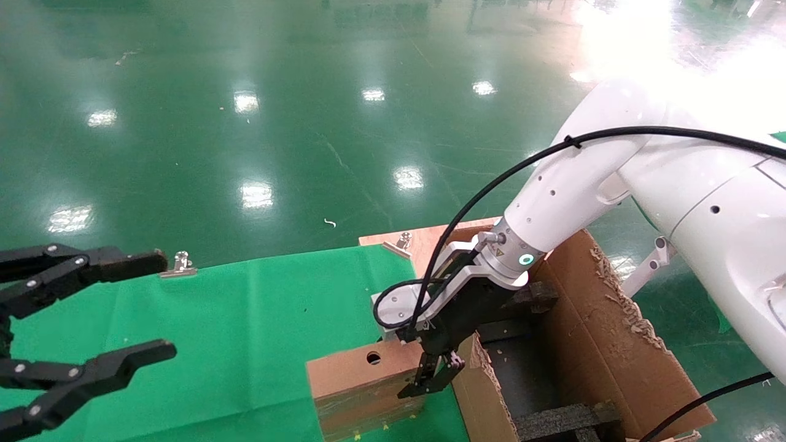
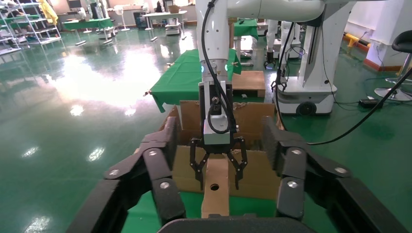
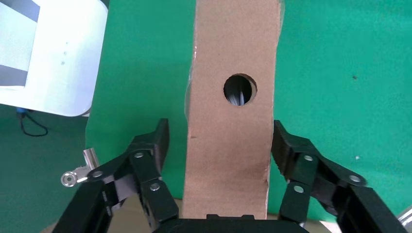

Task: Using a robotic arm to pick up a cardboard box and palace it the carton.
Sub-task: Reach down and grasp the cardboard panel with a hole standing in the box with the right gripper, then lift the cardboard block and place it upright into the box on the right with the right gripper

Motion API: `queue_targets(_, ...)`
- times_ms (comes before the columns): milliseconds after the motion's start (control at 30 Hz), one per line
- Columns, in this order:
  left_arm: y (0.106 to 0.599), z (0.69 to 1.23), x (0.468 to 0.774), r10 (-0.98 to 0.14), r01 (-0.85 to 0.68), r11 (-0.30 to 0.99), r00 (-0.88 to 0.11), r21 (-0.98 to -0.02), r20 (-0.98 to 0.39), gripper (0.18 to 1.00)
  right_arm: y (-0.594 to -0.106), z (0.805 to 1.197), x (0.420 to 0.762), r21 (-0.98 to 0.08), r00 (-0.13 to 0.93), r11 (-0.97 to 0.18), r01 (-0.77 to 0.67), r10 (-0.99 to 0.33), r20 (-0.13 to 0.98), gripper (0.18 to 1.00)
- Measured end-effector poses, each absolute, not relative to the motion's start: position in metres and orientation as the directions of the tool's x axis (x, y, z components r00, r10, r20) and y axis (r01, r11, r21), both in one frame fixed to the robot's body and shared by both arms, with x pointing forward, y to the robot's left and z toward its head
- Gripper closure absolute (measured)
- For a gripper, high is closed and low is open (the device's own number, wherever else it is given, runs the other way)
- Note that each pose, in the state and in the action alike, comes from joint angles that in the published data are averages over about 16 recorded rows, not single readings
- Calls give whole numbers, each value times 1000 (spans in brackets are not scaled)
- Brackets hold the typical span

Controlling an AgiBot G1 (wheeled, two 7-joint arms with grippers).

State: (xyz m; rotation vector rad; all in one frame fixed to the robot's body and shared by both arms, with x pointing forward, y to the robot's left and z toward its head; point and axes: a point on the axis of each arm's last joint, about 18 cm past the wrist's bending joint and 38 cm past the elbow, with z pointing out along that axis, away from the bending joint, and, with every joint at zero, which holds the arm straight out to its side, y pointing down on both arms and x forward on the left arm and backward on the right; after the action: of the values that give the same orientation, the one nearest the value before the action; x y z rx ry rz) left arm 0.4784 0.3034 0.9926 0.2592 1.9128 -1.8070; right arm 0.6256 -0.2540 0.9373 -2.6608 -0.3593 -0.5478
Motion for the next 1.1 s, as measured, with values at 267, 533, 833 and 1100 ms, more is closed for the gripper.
queue_targets(267,303,993,478,-193,459,104,-861,-882,-471,453,-254,937,625,-330,890,-887,322,166,425,532)
queue_targets(533,303,993,478,-193,459,104,-861,-882,-471,306,-255,939,626,-337,889,-886,319,156,430,692)
queue_targets(833,303,993,478,-193,459,104,-861,-882,-471,213,-265,981,624,-388,864,-869,308,84,497,765)
queue_targets(1100,303,993,478,-193,459,104,-861,-882,-471,185,-288,1066,606,-428,786,-842,328,-7,618,775)
